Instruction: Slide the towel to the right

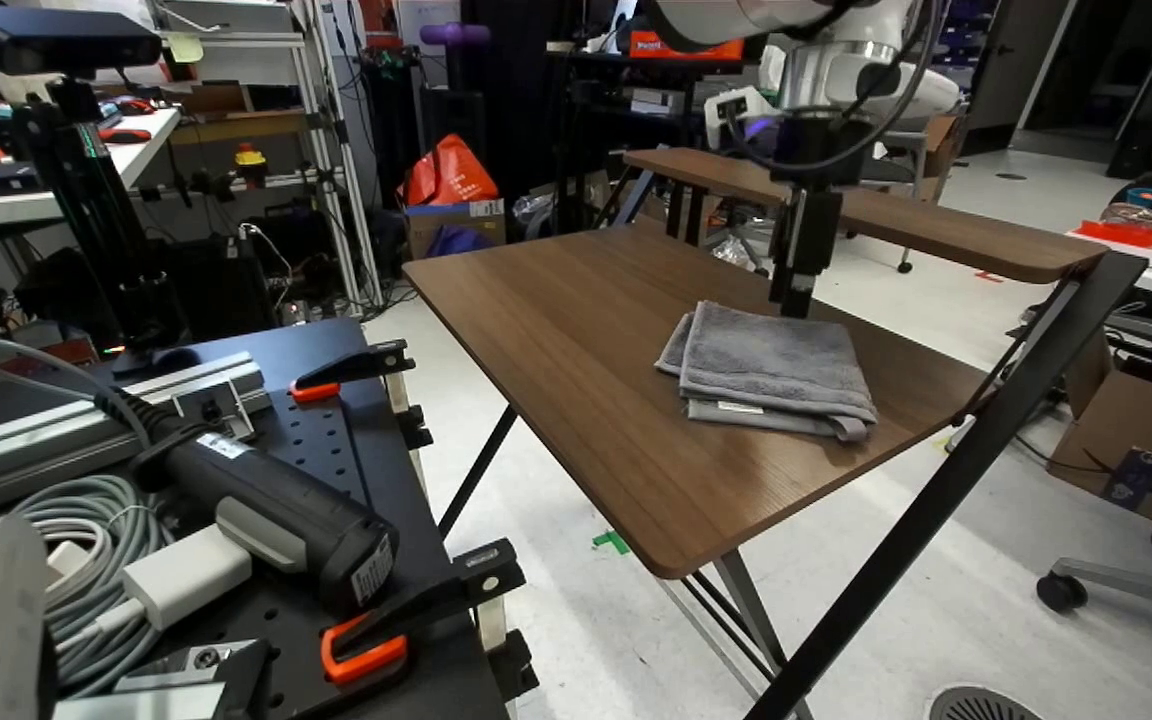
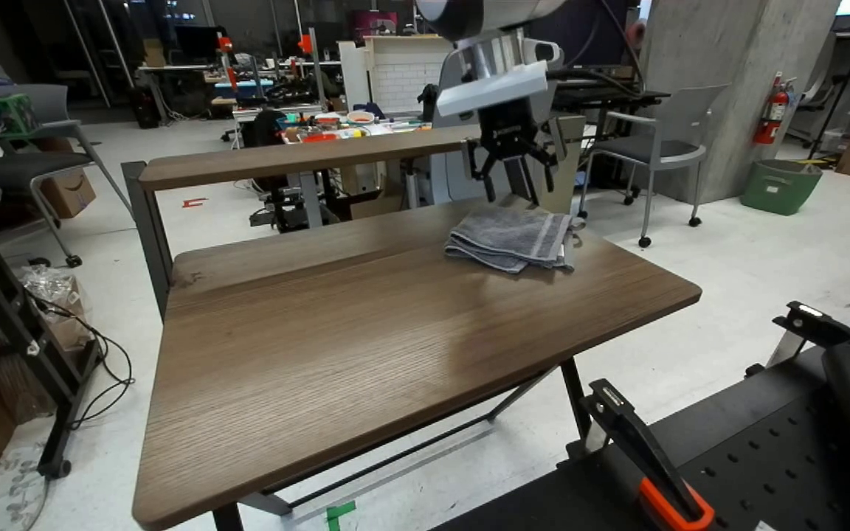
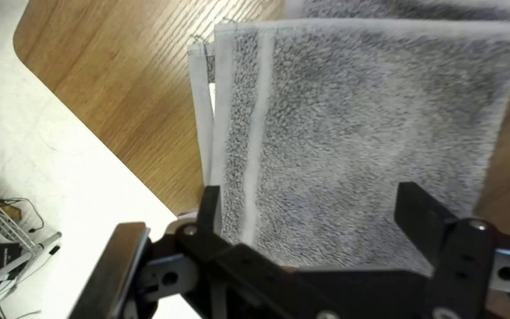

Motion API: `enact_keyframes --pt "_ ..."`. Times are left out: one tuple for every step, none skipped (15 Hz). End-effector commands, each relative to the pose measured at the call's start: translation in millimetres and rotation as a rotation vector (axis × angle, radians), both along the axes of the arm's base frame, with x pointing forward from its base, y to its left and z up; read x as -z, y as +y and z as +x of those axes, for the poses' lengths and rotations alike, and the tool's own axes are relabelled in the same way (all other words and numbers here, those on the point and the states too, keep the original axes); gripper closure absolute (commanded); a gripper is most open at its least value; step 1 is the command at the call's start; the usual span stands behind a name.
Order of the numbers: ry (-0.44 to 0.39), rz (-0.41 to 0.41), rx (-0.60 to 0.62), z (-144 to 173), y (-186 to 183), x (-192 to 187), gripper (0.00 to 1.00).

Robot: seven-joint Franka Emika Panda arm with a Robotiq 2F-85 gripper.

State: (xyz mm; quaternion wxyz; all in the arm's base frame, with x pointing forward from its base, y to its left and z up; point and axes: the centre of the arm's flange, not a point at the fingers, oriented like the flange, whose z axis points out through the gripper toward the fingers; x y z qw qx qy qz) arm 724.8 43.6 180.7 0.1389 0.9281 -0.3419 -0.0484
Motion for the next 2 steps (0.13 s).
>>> enact_keyframes --pt "-0.005 0.003 -0.015 -2.1 11.6 -12.5 0.00" --pt "-0.006 0.003 -0.027 -4.7 20.3 -20.3 0.00"
